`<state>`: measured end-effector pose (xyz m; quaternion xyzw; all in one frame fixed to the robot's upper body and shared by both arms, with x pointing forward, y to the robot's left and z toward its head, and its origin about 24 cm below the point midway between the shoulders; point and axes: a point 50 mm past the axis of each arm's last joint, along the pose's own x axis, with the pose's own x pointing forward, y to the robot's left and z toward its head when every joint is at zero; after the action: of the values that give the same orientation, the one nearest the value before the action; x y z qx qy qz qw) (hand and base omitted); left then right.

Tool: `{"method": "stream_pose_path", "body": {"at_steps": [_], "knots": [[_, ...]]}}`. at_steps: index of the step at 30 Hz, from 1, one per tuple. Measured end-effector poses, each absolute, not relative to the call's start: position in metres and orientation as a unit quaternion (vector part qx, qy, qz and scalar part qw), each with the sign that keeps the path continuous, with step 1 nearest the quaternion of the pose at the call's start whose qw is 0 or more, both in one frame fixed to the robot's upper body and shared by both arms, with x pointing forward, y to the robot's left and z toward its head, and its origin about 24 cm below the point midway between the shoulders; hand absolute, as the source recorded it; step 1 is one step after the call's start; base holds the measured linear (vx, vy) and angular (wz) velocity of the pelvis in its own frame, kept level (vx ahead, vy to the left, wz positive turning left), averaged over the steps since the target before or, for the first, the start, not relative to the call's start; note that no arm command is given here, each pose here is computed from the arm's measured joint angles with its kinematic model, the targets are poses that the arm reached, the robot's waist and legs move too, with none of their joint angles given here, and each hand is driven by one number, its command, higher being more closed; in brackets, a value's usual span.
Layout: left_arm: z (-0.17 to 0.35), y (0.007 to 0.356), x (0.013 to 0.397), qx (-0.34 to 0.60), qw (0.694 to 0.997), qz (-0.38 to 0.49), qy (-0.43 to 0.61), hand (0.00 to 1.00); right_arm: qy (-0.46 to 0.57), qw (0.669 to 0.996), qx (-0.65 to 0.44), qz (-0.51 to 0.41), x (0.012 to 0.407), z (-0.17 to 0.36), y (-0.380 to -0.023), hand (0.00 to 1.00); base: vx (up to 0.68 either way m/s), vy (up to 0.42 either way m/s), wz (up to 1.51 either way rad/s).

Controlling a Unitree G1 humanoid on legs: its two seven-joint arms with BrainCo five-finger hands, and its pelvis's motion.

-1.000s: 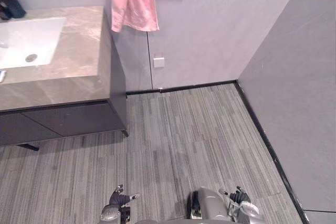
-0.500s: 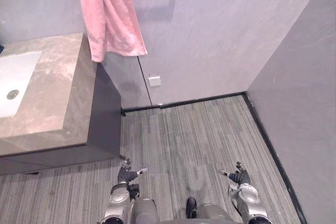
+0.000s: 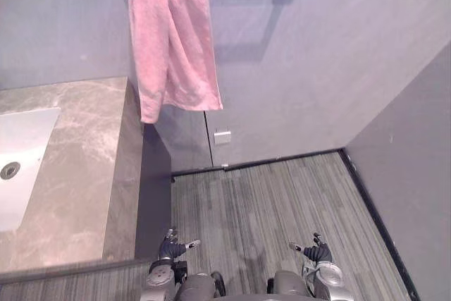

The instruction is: Organize washtable

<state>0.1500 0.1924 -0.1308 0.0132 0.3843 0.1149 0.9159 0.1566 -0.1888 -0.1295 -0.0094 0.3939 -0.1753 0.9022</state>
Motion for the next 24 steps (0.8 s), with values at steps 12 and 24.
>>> {"method": "stream_pose_path", "body": {"at_steps": [12,24], "knots": [[-0.139,0.179,0.153,-0.014,0.906,0.104,0.410,0.00,0.437,0.881,-0.015,-0.179,0.144,-0.140,-0.201,0.00,0.38,-0.187,0.33],[-0.142,0.174,0.139,-0.052,0.898,0.133,0.416,0.00,0.443,0.874,0.005,-0.203,0.134,-0.142,-0.202,0.00,0.13,0.026,0.08]]}}
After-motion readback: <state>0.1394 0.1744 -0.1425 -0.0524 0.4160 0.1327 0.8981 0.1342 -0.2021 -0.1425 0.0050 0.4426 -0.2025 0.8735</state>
